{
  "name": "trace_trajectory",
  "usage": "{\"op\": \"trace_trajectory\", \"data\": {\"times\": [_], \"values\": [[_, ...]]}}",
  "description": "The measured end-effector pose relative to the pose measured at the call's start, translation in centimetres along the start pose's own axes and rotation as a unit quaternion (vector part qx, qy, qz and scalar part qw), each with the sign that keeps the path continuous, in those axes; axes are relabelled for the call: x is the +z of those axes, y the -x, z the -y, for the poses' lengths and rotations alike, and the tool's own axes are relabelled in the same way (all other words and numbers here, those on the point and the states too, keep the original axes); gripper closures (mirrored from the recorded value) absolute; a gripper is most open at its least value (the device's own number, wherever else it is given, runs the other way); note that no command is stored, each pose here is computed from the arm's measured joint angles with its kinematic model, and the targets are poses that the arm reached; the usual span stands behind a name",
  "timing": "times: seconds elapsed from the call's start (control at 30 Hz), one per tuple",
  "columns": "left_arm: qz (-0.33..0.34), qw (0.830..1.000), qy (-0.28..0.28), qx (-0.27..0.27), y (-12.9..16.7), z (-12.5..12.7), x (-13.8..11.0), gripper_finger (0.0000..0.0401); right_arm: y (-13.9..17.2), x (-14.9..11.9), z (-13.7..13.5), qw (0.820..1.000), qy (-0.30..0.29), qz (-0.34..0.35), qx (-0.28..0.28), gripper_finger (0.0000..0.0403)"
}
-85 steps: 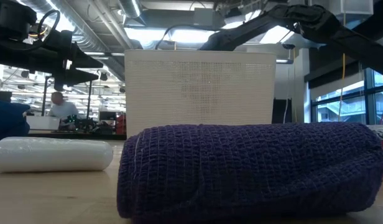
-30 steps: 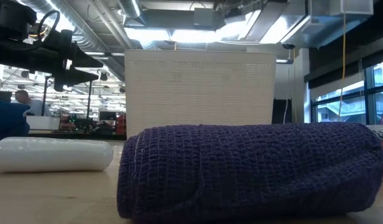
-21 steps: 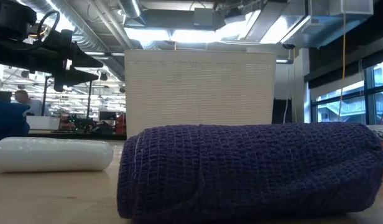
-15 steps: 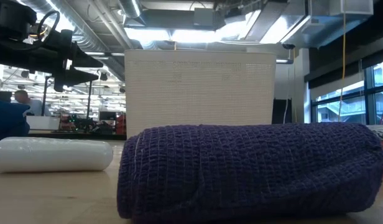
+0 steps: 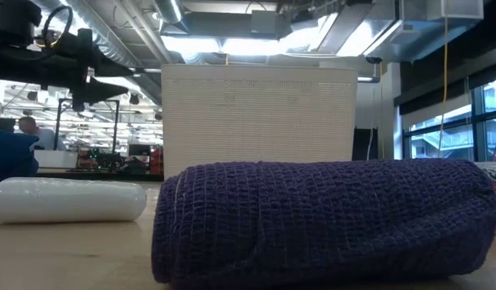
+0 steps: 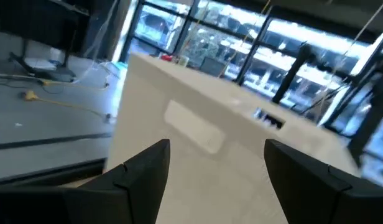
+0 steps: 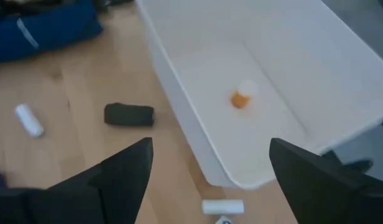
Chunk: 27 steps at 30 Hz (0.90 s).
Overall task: Pick & place medical supplies in basket/bin
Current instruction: Put the black bandage into the white bin
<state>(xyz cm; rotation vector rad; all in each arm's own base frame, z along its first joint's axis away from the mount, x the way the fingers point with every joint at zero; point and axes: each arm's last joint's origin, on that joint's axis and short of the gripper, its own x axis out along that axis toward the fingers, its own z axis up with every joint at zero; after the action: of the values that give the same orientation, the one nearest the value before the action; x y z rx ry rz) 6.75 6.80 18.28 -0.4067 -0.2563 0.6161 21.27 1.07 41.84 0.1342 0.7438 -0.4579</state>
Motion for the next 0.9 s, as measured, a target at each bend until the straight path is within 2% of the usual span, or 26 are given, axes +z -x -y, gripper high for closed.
{"op": "trace_trajectory", "data": {"times": [0.07,0.17,0.27,0.47,0.63,0.73,0.8,0.9], "values": [[0.019,0.999,0.009,-0.041,0.0,0.5,0.5,0.0148,0.3,-1.4,0.8,1.0,-0.02,0.012,-0.001,0.0081],[0.066,0.993,-0.01,-0.101,0.2,1.5,1.7,0.0148,0.9,-3.6,2.1,0.998,-0.04,0.054,-0.01,0.0081],[0.095,0.986,-0.03,-0.132,0.6,2.9,3.6,0.0148,1.0,-5.6,3.0,0.993,-0.048,0.105,0.004,0.0081],[0.048,0.985,-0.074,-0.148,-0.4,5.6,7.3,0.0148,-1.1,-10.1,3.8,0.985,-0.067,0.155,0.026,0.0081],[-0.028,0.977,-0.12,-0.172,-3.9,8.2,9.9,0.0148,-1.9,-13.6,4.7,0.978,-0.084,0.186,0.041,0.0081],[-0.115,0.966,-0.152,-0.176,-6.7,9.9,10.3,0.0148,-0.7,-14.4,5.7,0.968,-0.103,0.222,0.055,0.0081],[-0.188,0.953,-0.169,-0.168,-8.5,11.1,10.3,0.0148,0.4,-14.9,6.4,0.962,-0.109,0.244,0.062,0.0081],[-0.298,0.922,-0.201,-0.147,-10.7,13.3,9.6,0.0148,2.3,-15.2,7.5,0.95,-0.101,0.286,0.069,0.0081]]}}
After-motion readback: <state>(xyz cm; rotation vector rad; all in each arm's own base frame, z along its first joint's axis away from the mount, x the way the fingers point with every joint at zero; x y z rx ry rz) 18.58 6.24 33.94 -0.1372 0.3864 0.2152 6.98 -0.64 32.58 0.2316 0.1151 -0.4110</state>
